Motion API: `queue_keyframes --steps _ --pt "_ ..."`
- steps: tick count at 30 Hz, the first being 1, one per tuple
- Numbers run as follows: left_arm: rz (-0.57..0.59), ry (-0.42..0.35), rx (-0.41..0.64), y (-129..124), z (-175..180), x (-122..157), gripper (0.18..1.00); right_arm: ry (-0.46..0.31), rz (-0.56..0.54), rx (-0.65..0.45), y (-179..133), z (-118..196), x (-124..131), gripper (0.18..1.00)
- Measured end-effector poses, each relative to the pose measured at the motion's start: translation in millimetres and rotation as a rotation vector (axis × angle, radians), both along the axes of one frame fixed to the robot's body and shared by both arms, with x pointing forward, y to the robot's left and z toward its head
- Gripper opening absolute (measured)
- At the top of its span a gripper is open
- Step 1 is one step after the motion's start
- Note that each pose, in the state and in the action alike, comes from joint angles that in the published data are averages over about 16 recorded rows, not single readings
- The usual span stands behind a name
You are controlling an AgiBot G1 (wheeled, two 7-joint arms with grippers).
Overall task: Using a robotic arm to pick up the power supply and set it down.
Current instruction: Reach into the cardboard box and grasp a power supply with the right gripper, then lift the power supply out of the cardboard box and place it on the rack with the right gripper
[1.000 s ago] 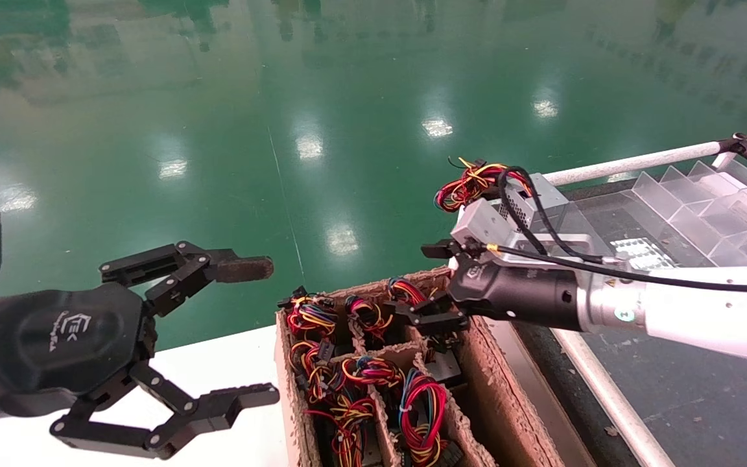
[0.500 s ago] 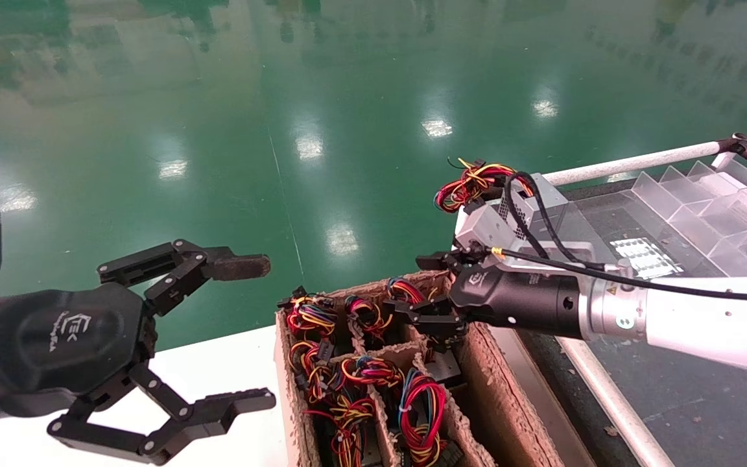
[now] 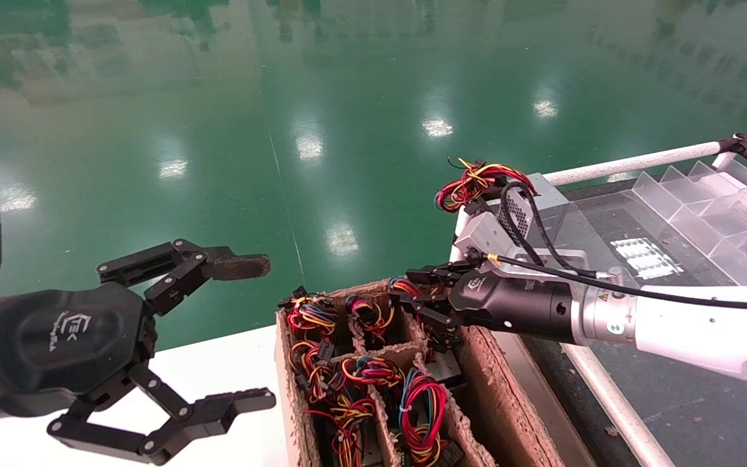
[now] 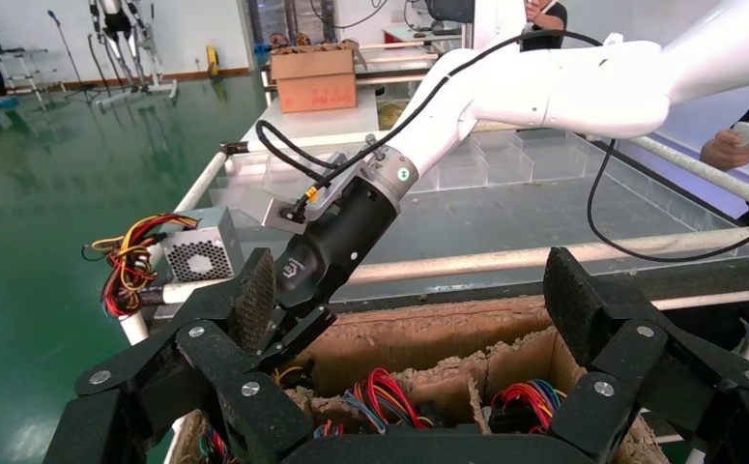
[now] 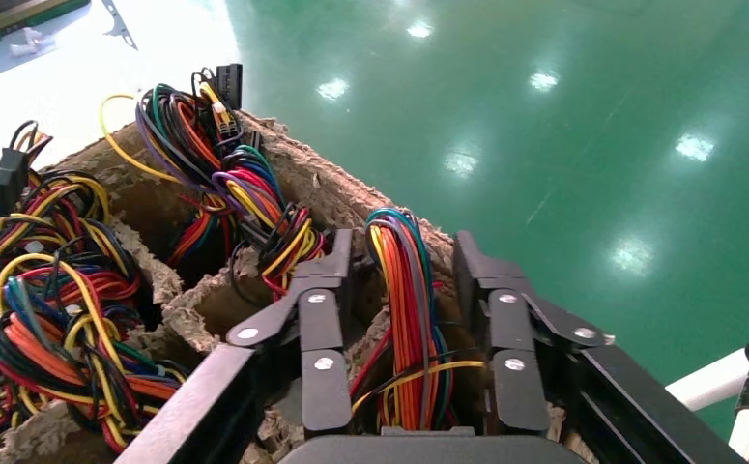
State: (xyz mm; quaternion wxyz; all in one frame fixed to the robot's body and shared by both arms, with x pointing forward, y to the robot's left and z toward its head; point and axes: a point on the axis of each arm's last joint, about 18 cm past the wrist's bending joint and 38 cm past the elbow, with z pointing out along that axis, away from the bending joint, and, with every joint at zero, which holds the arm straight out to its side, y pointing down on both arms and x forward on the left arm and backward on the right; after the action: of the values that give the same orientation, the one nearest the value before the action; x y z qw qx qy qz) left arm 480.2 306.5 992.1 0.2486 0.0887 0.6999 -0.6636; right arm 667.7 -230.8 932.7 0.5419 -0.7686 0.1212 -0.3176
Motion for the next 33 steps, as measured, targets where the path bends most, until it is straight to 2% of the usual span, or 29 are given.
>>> queue_keyframes --steps 11,18,25,33 --pt "0.000 0.000 0.000 0.0 0.0 0.0 1.001 -0.011 -0.005 0.023 -4.5 -0.2 1.5 0.324" --pt "0.000 0.000 0.000 0.0 0.0 0.0 1.001 -0.050 0.010 0.067 -15.6 15.4 -7.2 0.248" --pt "0.000 0.000 0.000 0.0 0.0 0.0 1.001 -0.118 0.040 0.137 -34.6 50.4 -26.7 0.223" --pt "0.000 0.000 0.000 0.0 0.0 0.0 1.001 -0.223 0.064 0.236 -64.1 112.7 -52.5 0.218"
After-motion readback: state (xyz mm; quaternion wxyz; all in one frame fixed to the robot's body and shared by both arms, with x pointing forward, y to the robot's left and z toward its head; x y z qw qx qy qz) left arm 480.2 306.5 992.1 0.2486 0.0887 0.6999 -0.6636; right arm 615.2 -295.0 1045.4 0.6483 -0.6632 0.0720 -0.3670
